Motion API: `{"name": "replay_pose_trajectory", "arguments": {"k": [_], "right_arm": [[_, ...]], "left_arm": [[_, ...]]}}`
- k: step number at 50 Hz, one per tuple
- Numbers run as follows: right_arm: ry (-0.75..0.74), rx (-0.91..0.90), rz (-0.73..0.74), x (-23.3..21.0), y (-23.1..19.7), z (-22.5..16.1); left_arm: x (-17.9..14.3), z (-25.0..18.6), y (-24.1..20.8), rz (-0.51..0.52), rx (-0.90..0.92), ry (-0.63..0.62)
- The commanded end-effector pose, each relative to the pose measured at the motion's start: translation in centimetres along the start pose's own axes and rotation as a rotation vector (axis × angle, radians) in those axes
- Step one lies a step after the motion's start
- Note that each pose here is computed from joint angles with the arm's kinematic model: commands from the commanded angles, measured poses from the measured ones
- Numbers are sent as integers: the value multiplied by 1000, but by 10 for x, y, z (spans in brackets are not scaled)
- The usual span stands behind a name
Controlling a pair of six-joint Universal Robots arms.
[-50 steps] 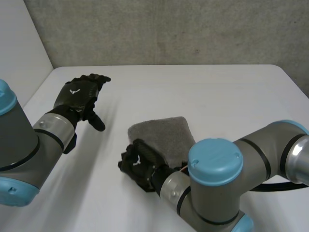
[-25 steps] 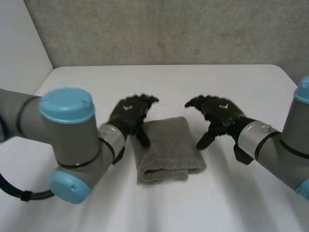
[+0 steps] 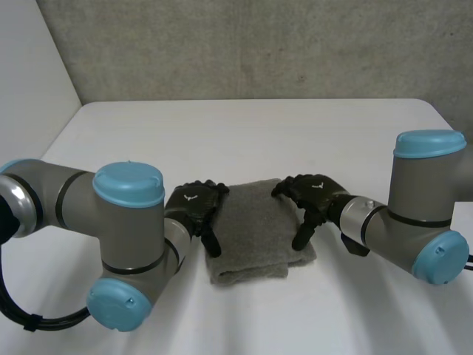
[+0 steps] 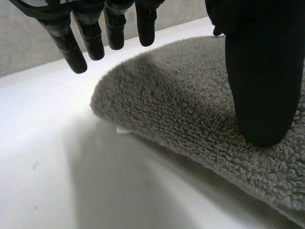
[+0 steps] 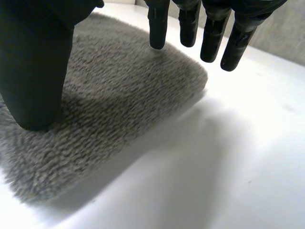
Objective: Fold the towel.
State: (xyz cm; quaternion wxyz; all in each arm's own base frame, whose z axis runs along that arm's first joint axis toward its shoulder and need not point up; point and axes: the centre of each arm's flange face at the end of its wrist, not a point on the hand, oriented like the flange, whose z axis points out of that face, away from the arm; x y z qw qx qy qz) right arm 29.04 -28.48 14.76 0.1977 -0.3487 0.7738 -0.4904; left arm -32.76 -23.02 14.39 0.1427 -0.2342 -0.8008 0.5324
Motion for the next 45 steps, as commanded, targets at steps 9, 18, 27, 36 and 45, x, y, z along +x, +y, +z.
{"name": "replay_pose_trajectory", "arguments": {"k": [9,18,27,36,45], "right_arm": [[276,391,-46,23,-131,-79],[443,537,-38,26,-172,-134],[460,517,-30,21,-173,-150],[459,512,-29,20,-172,-150],[451,491,-23,19,-165,-145]], "left_arm": [[-33,-75,-150,35,448,-88],[-76,-138,-196,27,583,-236],[-79,-147,-182,10,461,-237],[-79,-143,-180,-11,451,-232],[-81,-141,-180,-33,452,-232]]}}
